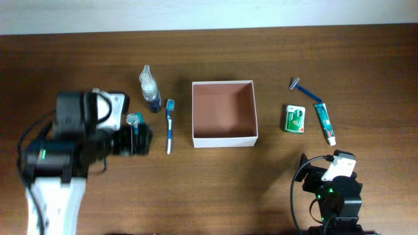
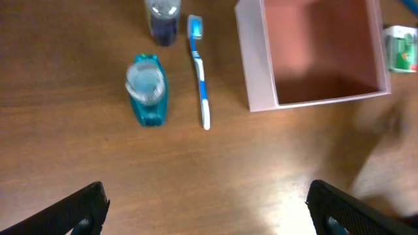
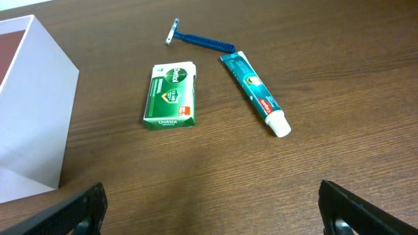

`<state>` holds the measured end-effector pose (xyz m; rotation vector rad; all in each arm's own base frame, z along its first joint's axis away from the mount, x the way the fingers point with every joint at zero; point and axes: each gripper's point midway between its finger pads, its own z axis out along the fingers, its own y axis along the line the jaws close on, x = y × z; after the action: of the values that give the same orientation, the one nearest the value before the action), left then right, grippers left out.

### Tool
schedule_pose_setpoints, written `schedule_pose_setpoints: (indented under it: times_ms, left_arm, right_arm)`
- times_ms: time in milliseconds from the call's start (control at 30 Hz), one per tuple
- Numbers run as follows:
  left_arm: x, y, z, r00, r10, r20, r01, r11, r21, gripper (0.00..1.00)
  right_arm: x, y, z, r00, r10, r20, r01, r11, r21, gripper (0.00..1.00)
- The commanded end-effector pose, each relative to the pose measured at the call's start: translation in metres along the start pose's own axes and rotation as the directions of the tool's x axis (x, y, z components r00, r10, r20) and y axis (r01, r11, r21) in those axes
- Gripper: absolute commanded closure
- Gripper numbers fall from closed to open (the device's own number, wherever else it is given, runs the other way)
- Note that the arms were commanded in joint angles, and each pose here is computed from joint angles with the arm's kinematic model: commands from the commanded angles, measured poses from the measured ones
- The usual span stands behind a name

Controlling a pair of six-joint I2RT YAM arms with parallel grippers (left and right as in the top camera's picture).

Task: Pack container
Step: 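Move the left gripper over the teal mouthwash bottle and lower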

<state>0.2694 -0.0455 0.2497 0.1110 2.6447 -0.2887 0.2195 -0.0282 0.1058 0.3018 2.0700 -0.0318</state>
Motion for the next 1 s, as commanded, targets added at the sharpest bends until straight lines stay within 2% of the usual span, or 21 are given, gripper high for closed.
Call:
schedule_pose_setpoints:
  times_ms: [0,233,467,633,967]
  left_arm:
    - [-0.011,0.012,0.013,0.999,0.01,-0.045,-0.013,0.998,-0.06,0.01]
    - [-0.009,0.047,0.047,0.982,-0.121,-0.143,0.087,0.97,-0.229,0.01]
    - [-0.01,0.051,0.069,0.974,-0.126,-0.191,0.08,0.97,-0.23,0.01]
    - [-0.014,0.053,0.085,0.974,-0.063,-0.218,0.014,0.976,-0.217,0.01]
    - [-0.011,0.058,0.112,0.96,-0.075,-0.271,0.014,0.976,-0.218,0.01]
  right_arm:
    - [-0.001,-0.001,0.0,1.0,0.003,0.009,-0.003,1.0,0.008,0.01]
    - [-0.001,-0.001,0.0,1.0,0.003,0.009,-0.003,1.0,0.008,0.01]
    - [-0.001,-0.001,0.0,1.0,0.003,0.009,-0.003,1.0,0.008,0.01]
    - [-0.001,-0.001,0.0,1.0,0.003,0.009,-0.003,1.0,0.008,0.01]
    - [-0.001,-0.001,0.0,1.0,0.003,0.009,-0.003,1.0,0.008,0.01]
